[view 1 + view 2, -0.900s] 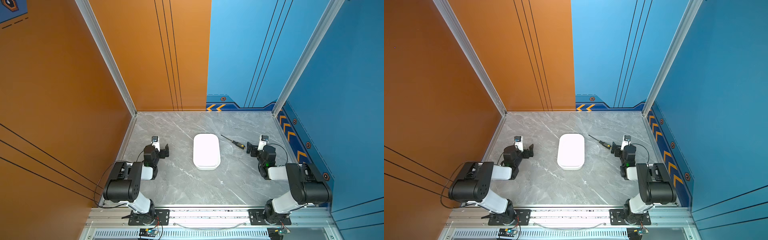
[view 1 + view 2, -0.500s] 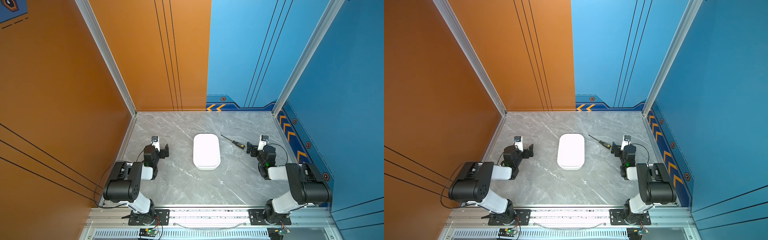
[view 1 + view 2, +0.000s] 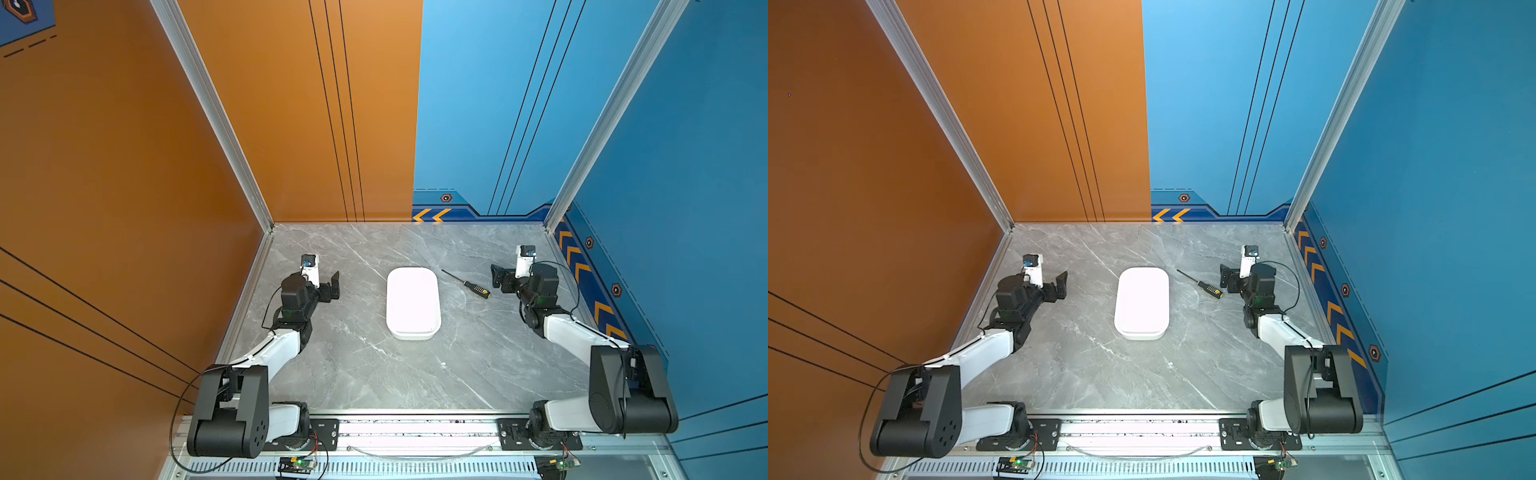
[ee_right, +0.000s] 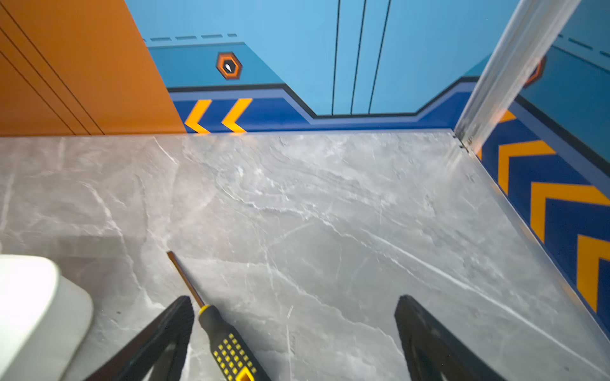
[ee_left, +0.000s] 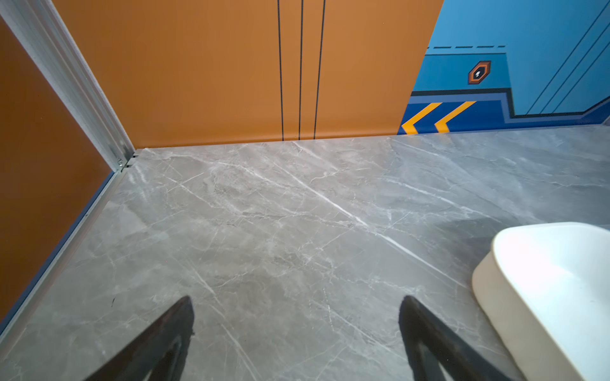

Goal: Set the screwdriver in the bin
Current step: 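Reach the right gripper down over the screwdriver's black-and-yellow handle while the left arm lifts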

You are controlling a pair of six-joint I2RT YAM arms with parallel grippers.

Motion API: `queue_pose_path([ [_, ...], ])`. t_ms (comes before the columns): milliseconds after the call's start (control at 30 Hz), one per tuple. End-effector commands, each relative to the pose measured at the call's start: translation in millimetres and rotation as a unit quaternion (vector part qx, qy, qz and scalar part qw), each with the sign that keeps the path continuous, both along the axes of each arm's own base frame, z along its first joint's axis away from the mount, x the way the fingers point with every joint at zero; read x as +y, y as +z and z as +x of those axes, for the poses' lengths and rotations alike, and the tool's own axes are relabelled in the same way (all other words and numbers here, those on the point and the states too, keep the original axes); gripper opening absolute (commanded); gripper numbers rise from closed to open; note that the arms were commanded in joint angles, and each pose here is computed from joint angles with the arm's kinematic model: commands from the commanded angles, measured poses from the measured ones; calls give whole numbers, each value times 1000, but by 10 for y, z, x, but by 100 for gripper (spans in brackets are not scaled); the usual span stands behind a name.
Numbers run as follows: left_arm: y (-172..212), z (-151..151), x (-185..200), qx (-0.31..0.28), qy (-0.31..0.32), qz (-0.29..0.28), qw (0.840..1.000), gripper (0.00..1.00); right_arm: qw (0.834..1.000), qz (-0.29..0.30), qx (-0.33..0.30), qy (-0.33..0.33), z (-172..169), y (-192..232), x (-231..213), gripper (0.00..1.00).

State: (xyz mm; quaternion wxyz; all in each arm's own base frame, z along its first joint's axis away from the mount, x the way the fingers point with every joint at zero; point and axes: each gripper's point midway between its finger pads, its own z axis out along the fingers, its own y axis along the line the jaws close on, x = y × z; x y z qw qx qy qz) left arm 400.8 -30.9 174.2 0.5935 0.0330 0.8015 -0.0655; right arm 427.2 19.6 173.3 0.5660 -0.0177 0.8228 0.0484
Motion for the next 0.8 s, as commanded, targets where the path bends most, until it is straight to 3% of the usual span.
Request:
queue_pose_path([
  [0,-29,-84,-390,73,-91,-97,988,98,991,16,104,79,-171,-111,295,94],
  [67,13,-123,-661,97,-158,-143,972,98,981,12,136,140,-211,-40,484,89],
  [233,25,-135,-984,143,-217,-222,940,98,944,2,233,232,-256,18,755,89],
  [367,55,-194,-1108,154,-239,-242,928,98,914,-8,306,268,-239,-40,808,90],
  [467,146,-339,-1338,173,-317,-270,893,98,887,-25,372,272,-235,-196,771,91],
  [500,126,-347,-1373,181,-321,-275,888,98,879,-38,390,272,-238,-262,759,91],
  [767,-129,-403,-1520,217,-321,-276,880,98,853,-114,442,251,-185,-696,692,86],
])
